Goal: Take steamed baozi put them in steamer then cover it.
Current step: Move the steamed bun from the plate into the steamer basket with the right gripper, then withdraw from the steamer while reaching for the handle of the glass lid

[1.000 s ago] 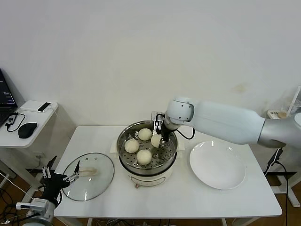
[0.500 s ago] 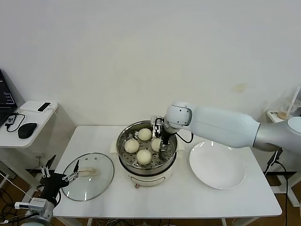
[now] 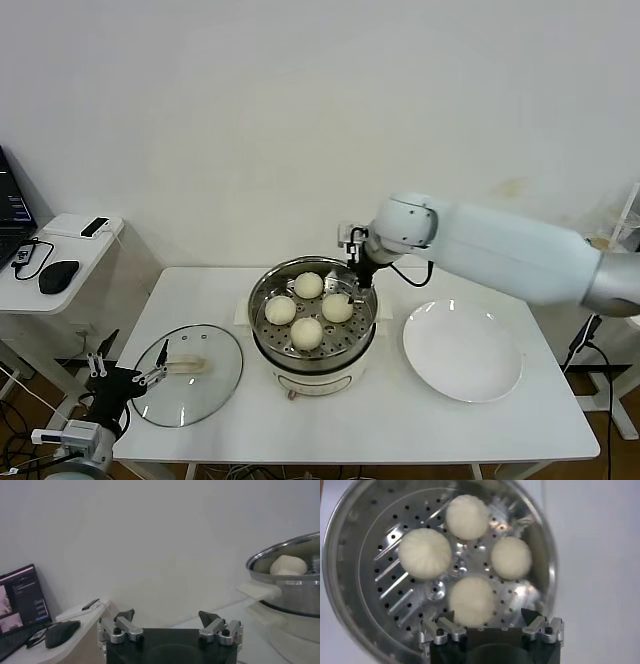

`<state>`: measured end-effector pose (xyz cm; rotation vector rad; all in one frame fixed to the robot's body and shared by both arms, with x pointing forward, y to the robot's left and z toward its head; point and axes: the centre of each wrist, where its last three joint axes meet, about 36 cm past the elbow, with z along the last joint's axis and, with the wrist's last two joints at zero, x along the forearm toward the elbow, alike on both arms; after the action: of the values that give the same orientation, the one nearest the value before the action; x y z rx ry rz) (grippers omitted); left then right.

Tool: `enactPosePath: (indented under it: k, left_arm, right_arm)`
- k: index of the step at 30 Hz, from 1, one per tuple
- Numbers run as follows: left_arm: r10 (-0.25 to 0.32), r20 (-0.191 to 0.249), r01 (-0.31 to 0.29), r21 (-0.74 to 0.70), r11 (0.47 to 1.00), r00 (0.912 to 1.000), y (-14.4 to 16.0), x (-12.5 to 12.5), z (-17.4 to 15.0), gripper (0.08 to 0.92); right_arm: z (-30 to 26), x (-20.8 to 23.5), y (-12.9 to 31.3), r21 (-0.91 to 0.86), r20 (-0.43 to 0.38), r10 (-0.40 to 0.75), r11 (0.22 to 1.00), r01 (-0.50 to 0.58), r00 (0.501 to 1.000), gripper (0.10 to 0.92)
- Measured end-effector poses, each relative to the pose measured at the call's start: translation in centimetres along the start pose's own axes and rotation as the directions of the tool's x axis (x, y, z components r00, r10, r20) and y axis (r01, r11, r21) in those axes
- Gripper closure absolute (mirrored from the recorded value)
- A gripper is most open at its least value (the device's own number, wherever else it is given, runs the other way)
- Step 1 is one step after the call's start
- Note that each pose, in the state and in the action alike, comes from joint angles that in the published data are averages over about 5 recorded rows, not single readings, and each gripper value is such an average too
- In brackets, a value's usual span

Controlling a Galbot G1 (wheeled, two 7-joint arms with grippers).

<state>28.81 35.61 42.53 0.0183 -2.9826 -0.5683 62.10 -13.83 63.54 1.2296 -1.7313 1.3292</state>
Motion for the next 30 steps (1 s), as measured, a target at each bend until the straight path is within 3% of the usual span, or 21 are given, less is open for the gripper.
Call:
enactPosePath:
  k: [5, 9, 15, 20, 25, 30]
  left_arm:
    - [-0.004, 0.004, 0.004, 0.003, 1.000, 1.0000, -0.1, -0.1, 0.2, 0.177]
    - [-0.003, 0.005, 0.002, 0.007, 1.000, 1.0000, -0.5, -0.2, 0.6, 0.177]
    - [-0.003, 0.006, 0.003, 0.004, 1.000, 1.0000, -1.0, -0.3, 1.1, 0.177]
    - [-0.002, 0.007, 0.003, -0.011, 1.000, 1.0000, -1.2, -0.6, 1.6, 0.177]
    - [-0.001, 0.011, 0.002, -0.058, 0.998, 0.9999, -1.3, -1.0, 2.3, 0.177]
    - [-0.009, 0.012, 0.011, -0.188, 0.982, 0.9999, -1.1, -1.6, 3.4, 0.177]
  right_arm:
    - [3.4, 1.4, 1.9, -0.055, 0.108, 0.128, 0.991, -0.122, 0.986, 0.200]
    - [6.6, 1.6, 4.1, -0.135, 0.222, 0.274, 0.959, -0.249, 0.936, 0.200]
    - [10.4, 0.6, 7.8, -0.312, 0.379, 0.473, 0.874, -0.372, 0.795, 0.200]
    - [13.3, -1.1, 11.1, -0.467, 0.458, 0.597, 0.792, -0.393, 0.659, 0.200]
    - [17.1, -2.2, 14.7, -0.641, 0.470, 0.710, 0.683, -0.350, 0.525, 0.200]
    - [22.0, -2.7, 19.5, -0.800, 0.370, 0.831, 0.512, -0.313, 0.415, 0.200]
